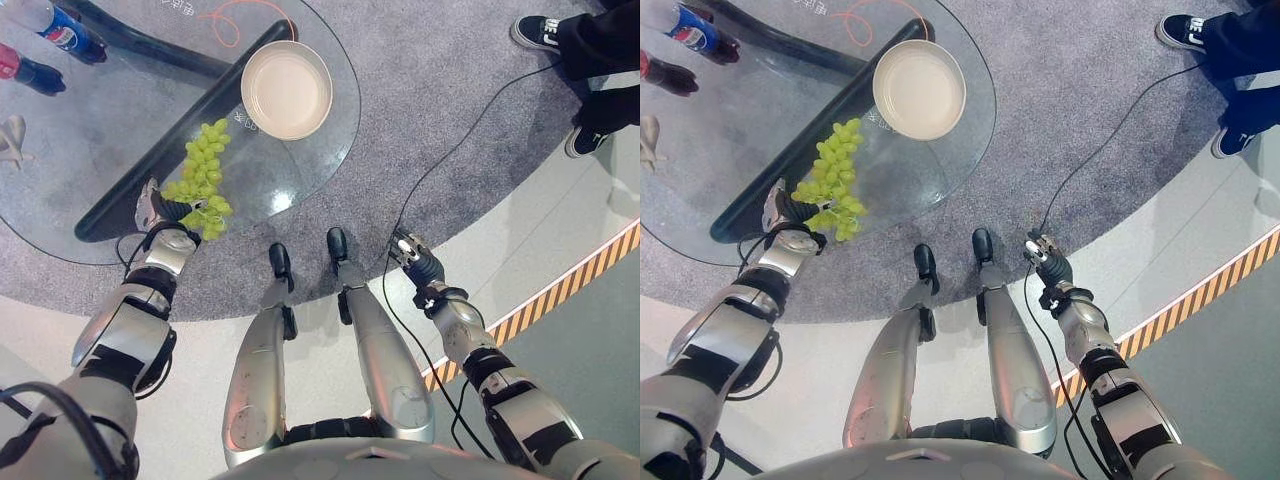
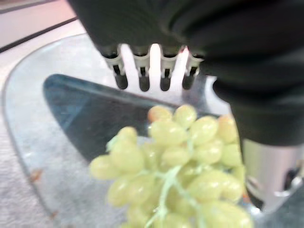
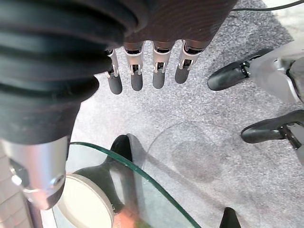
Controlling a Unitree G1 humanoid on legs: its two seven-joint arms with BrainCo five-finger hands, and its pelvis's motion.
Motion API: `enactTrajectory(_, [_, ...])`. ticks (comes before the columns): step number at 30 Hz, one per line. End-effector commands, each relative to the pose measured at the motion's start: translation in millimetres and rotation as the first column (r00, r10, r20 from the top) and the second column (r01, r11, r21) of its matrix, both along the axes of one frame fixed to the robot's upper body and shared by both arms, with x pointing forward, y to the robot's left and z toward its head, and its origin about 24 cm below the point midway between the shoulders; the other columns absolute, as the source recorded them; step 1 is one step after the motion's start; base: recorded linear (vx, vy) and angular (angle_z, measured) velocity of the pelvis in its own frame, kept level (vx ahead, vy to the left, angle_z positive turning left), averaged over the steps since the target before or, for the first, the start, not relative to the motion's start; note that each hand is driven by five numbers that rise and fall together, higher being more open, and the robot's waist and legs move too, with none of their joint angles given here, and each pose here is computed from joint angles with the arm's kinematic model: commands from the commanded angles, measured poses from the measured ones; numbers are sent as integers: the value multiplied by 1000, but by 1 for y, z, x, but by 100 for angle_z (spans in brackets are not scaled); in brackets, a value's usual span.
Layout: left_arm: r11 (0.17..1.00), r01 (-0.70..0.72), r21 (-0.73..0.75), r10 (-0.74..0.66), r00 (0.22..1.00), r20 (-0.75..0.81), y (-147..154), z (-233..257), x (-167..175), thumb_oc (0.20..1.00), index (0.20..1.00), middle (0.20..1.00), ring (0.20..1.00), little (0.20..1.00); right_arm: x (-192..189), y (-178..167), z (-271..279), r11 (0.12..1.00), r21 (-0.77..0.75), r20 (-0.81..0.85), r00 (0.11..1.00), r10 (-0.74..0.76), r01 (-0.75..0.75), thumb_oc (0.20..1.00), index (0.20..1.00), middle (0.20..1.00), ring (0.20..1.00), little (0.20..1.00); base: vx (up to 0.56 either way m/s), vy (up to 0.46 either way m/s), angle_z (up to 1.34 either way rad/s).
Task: Pick up fruits into the plate
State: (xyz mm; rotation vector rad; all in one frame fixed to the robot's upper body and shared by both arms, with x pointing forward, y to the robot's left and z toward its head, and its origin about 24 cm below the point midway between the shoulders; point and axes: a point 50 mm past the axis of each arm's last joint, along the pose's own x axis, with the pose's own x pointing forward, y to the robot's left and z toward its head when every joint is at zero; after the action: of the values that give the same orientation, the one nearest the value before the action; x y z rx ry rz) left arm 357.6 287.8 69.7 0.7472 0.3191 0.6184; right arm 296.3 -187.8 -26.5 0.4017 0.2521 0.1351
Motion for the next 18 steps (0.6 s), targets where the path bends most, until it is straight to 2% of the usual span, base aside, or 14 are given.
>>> enactTrajectory(1, [995,-98,18,99,995,-11,17,3,-5,1000,1000,1000,1000,1000,-10,-8,0,1000,2,24,1000,5,-5,1000,1000,1000,1000,1000,-8,-46,-4])
enactTrajectory(18, [962,-239,133,243,970,-12,25,45,6,1000,1000,1000,1000,1000,-5,4,5,999,45,66,998,22,-25,1000,1000,1000,1000,1000,1,-58,-6])
